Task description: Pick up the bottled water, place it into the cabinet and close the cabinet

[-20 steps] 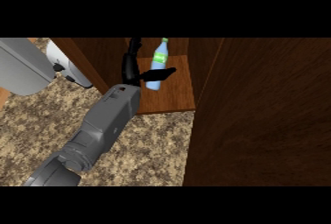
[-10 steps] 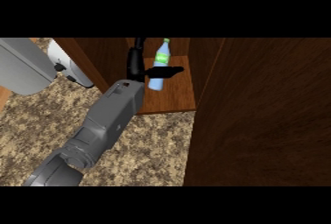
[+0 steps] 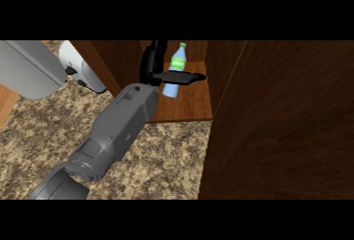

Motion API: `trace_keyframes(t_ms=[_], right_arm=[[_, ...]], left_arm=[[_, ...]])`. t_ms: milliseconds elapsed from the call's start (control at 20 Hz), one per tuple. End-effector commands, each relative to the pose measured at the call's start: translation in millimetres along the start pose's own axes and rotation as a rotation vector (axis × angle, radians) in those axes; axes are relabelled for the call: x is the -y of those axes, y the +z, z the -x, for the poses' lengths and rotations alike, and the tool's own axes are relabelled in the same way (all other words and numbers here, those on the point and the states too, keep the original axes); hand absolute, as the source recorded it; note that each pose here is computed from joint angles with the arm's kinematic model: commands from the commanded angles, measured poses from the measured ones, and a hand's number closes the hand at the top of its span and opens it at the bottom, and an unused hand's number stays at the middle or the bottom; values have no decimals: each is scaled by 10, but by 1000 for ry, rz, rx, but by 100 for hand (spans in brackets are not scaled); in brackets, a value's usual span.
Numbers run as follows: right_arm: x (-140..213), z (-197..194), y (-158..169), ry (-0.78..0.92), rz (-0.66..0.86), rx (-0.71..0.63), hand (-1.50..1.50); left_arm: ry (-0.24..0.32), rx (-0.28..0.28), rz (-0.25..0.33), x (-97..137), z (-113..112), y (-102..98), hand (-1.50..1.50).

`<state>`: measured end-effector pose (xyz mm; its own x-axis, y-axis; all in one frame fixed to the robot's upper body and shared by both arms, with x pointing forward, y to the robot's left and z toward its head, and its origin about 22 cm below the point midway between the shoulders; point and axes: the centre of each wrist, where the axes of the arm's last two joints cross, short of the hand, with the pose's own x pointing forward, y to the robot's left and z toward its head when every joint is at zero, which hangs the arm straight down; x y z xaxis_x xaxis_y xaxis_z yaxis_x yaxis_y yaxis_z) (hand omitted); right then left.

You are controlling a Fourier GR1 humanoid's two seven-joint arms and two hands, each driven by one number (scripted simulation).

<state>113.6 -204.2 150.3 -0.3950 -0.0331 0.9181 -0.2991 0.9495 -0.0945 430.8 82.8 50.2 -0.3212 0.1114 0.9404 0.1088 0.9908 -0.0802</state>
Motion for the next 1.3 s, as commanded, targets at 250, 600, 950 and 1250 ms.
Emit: trace_keyframes(t_ms=[250,600,950,1250], right_arm=[[52,-199,45,-8,11,3,-150],[-20,-249,53,48,-3,9,-150],[-10,-267,76,128,-249,-92,150],[-251,-256,-53,19,-323,-141,150]], left_arm=[[154,-6,65,127,19,306,-150],[180,-39,73,-13,117,895,150],[169,-79,62,-281,66,1459,150],[153,-52,32,-532,-191,1927,150]])
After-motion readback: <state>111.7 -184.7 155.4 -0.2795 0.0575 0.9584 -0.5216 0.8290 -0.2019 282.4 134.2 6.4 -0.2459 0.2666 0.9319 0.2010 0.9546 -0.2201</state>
